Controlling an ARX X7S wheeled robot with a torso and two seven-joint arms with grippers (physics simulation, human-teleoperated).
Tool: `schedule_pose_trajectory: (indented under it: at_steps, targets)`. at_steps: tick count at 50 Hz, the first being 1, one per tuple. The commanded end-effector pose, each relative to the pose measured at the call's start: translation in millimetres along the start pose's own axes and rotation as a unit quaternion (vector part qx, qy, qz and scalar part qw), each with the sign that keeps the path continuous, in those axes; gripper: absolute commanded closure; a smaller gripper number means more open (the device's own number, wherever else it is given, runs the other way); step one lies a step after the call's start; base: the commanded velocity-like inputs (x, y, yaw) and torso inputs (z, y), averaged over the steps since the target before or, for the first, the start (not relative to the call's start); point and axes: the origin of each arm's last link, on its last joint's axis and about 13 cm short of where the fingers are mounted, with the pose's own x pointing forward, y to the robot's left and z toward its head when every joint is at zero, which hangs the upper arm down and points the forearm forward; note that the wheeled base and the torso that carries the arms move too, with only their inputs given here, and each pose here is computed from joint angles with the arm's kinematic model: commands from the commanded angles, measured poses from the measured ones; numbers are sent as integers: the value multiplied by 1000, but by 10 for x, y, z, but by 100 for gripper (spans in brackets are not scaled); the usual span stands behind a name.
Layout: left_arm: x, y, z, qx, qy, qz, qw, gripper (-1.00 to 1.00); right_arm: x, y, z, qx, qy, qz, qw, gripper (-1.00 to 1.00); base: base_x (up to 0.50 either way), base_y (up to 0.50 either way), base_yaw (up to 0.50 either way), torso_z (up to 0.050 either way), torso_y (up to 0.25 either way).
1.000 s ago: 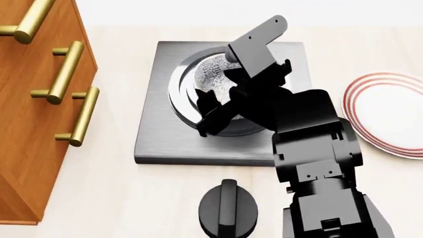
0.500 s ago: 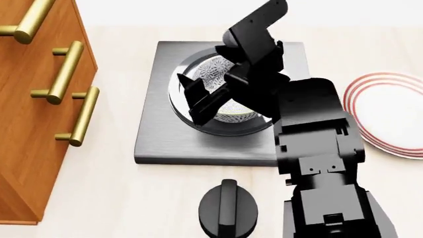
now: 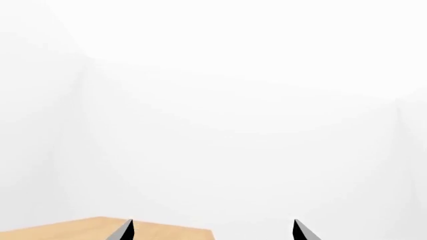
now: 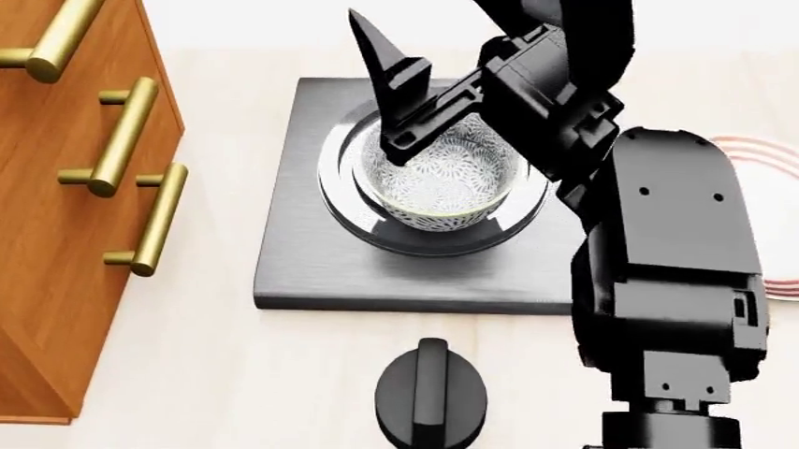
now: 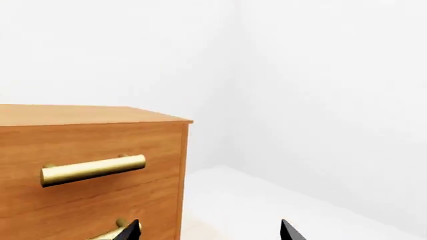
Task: Put the bowl on the stove.
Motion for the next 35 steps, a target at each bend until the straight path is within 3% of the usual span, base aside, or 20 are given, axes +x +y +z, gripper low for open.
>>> schedule_pose_trajectory:
  at_steps: [1, 10, 21, 28, 35]
  targets:
    - [2, 27, 25, 19, -26, 9, 999, -100, -559, 341, 336, -8, -110, -10, 994, -100, 0, 0, 0, 0, 0]
    - [1, 23, 43, 20, -29, 7, 999, -100, -874, 542, 368, -1, -168, -24, 985, -100, 0, 0, 0, 0, 0]
    - [2, 27, 45, 19, -30, 9, 999, -100, -896, 647, 298, 19, -201, -25, 979, -100, 0, 0, 0, 0, 0]
    - [2, 33, 53, 19, -31, 10, 999, -100, -953, 740, 281, 50, -266, -35, 962, -100, 0, 0, 0, 0, 0]
    - [2, 34, 49, 18, -31, 10, 999, -100, -1007, 777, 242, 67, -290, -48, 953, -100, 0, 0, 0, 0, 0]
